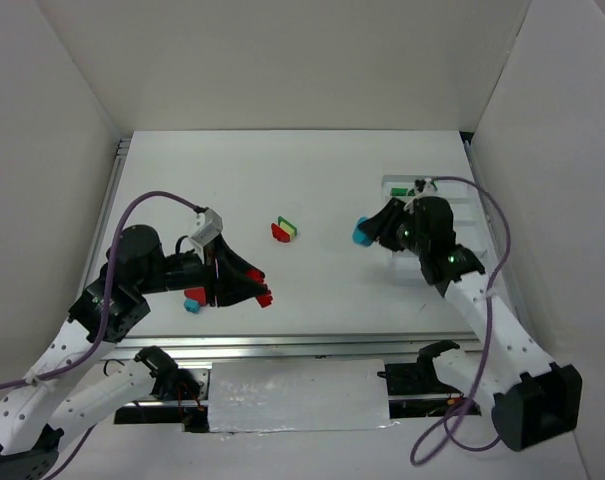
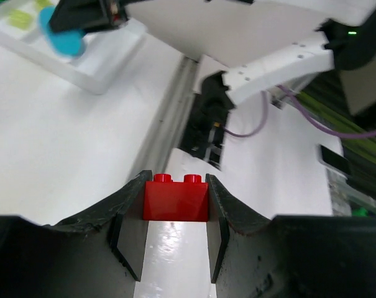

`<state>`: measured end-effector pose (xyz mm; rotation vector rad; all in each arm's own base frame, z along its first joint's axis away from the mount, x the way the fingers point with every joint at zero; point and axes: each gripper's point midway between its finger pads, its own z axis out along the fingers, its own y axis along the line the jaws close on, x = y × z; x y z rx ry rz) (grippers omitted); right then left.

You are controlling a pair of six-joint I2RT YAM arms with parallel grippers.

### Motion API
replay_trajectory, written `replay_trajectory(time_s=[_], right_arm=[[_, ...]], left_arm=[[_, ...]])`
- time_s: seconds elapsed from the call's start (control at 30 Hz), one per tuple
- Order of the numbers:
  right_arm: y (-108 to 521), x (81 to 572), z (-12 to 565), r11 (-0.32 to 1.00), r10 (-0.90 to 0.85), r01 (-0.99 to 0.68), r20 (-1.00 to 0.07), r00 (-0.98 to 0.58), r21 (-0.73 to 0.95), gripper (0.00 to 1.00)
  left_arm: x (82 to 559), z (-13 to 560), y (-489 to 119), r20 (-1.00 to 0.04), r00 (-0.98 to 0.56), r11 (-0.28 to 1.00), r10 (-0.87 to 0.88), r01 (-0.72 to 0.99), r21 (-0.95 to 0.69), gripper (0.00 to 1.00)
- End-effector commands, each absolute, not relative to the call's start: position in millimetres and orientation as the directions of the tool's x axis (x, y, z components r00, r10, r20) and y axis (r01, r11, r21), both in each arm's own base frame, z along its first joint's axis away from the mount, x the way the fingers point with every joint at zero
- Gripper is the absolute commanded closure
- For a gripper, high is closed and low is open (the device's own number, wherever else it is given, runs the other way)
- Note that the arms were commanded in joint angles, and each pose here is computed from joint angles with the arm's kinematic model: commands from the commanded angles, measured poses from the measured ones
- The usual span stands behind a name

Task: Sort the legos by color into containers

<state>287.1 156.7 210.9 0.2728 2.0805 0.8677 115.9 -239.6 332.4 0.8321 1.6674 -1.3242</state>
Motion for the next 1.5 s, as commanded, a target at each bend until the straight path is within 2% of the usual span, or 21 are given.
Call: replay_trajectory(time_s=[0.0, 0.07, 0.17, 0.27, 0.53, 0.6, 0.7, 0.77, 0.9, 0.93, 1.0, 1.17, 1.27, 1.3, 1.33, 1.4, 1.43, 1.47], right_arm=[[32.5, 322.4, 171.0, 0.755, 0.633, 0.519, -0.653, -0.415, 0.402, 1.00], [-3.1, 331.7, 151.7, 0.680, 0.666, 0.657, -0.649, -0.367, 0.327, 1.00], [-32.8, 346.4, 150.2, 0.608, 0.688, 0.732, -0.664, -0.292, 0.308, 1.00], [-56.6, 357.7, 145.5, 0.553, 0.705, 0.779, -0.664, -0.250, 0.294, 1.00], [-72.0, 386.4, 105.9, 0.533, 0.747, 0.809, -0.588, -0.311, 0.248, 1.00], [-73.2, 390.8, 103.4, 0.531, 0.748, 0.809, -0.587, -0.308, 0.251, 0.97], [-70.0, 399.8, 99.6, 0.543, 0.757, 0.793, -0.569, -0.320, 0.276, 0.89], [-66.3, 405.5, 100.1, 0.559, 0.759, 0.776, -0.557, -0.337, 0.292, 0.76], [-61.8, 404.9, 109.0, 0.565, 0.763, 0.758, -0.556, -0.331, 0.325, 0.24], [-61.7, 403.7, 118.2, 0.563, 0.762, 0.752, -0.567, -0.313, 0.342, 0.20], [-64.7, 401.5, 129.2, 0.566, 0.753, 0.745, -0.589, -0.293, 0.352, 0.14], [-64.2, 400.5, 156.3, 0.595, 0.732, 0.726, -0.606, -0.312, 0.345, 0.12], [-41.2, 387.6, 196.3, 0.648, 0.717, 0.633, -0.619, -0.319, 0.424, 0.12], [-29.6, 375.8, 229.7, 0.668, 0.712, 0.563, -0.639, -0.291, 0.487, 0.12], [-21.7, 365.4, 239.6, 0.683, 0.705, 0.529, -0.645, -0.295, 0.504, 0.12], [-2.2, 336.2, 285.5, 0.723, 0.676, 0.410, -0.692, -0.254, 0.556, 0.02], [3.1, 322.5, 293.5, 0.730, 0.670, 0.392, -0.698, -0.253, 0.560, 0.00], [4.4, 303.2, 315.6, 0.732, 0.669, 0.347, -0.715, -0.202, 0.586, 0.00]], left_arm=[[152.6, 318.6, -224.9, -0.902, -0.432, 0.452, -0.009, 0.803, -0.389, 1.00], [163.3, 303.5, -220.8, -0.891, -0.455, 0.515, -0.001, 0.764, -0.390, 1.00], [164.7, 287.4, -219.1, -0.870, -0.491, 0.539, 0.036, 0.743, -0.397, 1.00], [161.9, 287.4, -219.5, -0.872, -0.489, 0.530, 0.034, 0.748, -0.399, 1.00], [156.5, 287.6, -222.8, -0.872, -0.487, 0.496, 0.050, 0.770, -0.401, 1.00], [156.0, 287.7, -222.5, -0.872, -0.487, 0.496, 0.048, 0.770, -0.402, 1.00], [154.1, 288.7, -223.9, -0.874, -0.483, 0.482, 0.050, 0.778, -0.403, 1.00], [152.3, 289.0, -225.4, -0.876, -0.480, 0.467, 0.057, 0.788, -0.402, 1.00], [155.9, 282.9, -228.3, -0.863, -0.500, 0.471, 0.068, 0.779, -0.414, 1.00], [163.1, 280.6, -227.2, -0.859, -0.508, 0.504, 0.057, 0.757, -0.415, 1.00], [171.6, 274.8, -230.3, -0.843, -0.534, 0.526, 0.064, 0.736, -0.426, 1.00], [191.3, 273.7, -243.9, -0.811, -0.583, 0.546, 0.039, 0.693, -0.471, 1.00], [214.5, 276.3, -265.8, -0.785, -0.619, 0.556, -0.007, 0.650, -0.518, 1.00], [215.8, 280.7, -279.8, -0.788, -0.616, 0.535, -0.007, 0.663, -0.523, 1.00], [220.3, 290.2, -291.3, -0.801, -0.599, 0.523, -0.013, 0.678, -0.516, 1.00], [230.4, 282.2, -323.7, -0.811, -0.585, 0.506, 0.013, 0.703, -0.499, 1.00], [234.1, 293.2, -336.8, -0.827, -0.562, 0.488, 0.009, 0.724, -0.487, 1.00], [240.6, 276.4, -355.4, -0.818, -0.574, 0.498, 0.044, 0.722, -0.480, 1.00]])
